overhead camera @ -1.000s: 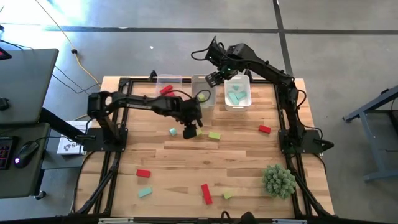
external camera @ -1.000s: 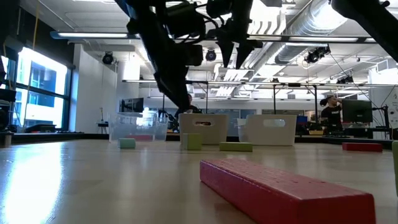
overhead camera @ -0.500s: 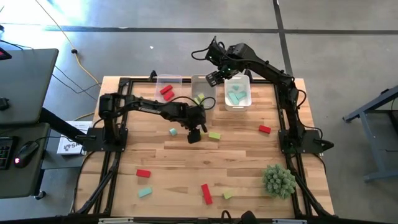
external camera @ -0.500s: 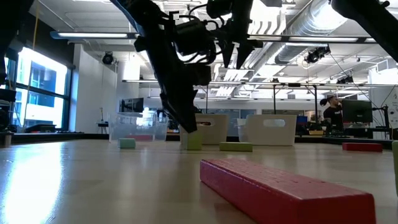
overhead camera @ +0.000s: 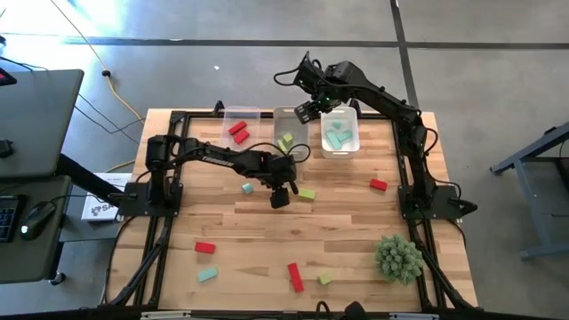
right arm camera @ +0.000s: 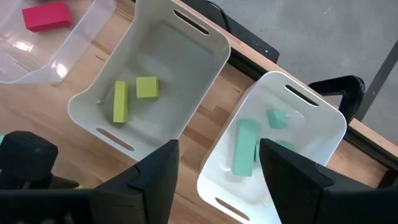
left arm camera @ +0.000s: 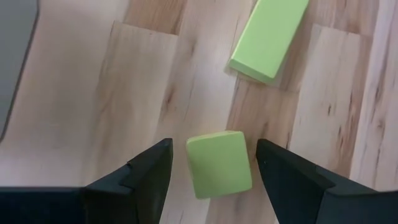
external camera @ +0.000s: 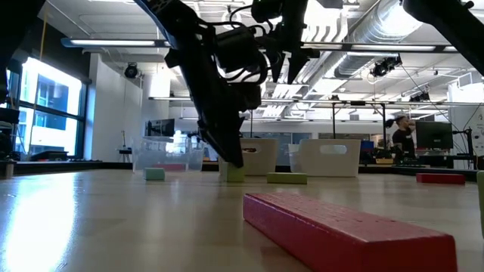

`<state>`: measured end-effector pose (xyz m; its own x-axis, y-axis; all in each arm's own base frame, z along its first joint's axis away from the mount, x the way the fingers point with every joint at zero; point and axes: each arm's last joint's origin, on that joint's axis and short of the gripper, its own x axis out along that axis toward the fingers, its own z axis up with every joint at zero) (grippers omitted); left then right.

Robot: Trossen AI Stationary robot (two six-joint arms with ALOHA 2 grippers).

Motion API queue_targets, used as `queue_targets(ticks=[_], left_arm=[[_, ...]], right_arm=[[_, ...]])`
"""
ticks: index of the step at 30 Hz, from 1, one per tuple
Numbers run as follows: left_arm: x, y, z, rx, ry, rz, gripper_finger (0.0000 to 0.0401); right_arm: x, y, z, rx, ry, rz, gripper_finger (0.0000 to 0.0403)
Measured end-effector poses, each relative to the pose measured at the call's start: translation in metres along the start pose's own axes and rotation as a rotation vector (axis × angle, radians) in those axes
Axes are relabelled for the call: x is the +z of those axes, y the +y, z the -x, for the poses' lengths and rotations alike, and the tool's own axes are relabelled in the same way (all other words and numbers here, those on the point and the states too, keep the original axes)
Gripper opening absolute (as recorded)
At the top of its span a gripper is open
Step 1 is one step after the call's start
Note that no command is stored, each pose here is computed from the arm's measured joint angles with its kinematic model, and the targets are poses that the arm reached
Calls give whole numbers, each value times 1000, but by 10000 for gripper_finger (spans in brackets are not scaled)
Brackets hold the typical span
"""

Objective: Sort & place blocks by color
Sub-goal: Put the green block into the gray bin

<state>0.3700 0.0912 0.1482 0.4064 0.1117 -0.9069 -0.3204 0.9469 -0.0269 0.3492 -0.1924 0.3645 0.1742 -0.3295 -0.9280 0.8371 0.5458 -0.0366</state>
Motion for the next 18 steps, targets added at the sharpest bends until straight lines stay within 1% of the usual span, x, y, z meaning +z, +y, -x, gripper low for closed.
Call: queue_targets(ticks=[7,13,15,18], left_arm=[[-2,2,-2,34,1,-4,223],[-7,2,-16,38,44,-4,222],[-7,2,-18,35,50,-4,215],[-7,2,-19,32,51,-6,193]], right_arm=[[0,0,0,0,0,3,211],[0,0,0,0,0,19,211],[0,0,0,0,0,22,211],[0,0,0,0,0,27,211]])
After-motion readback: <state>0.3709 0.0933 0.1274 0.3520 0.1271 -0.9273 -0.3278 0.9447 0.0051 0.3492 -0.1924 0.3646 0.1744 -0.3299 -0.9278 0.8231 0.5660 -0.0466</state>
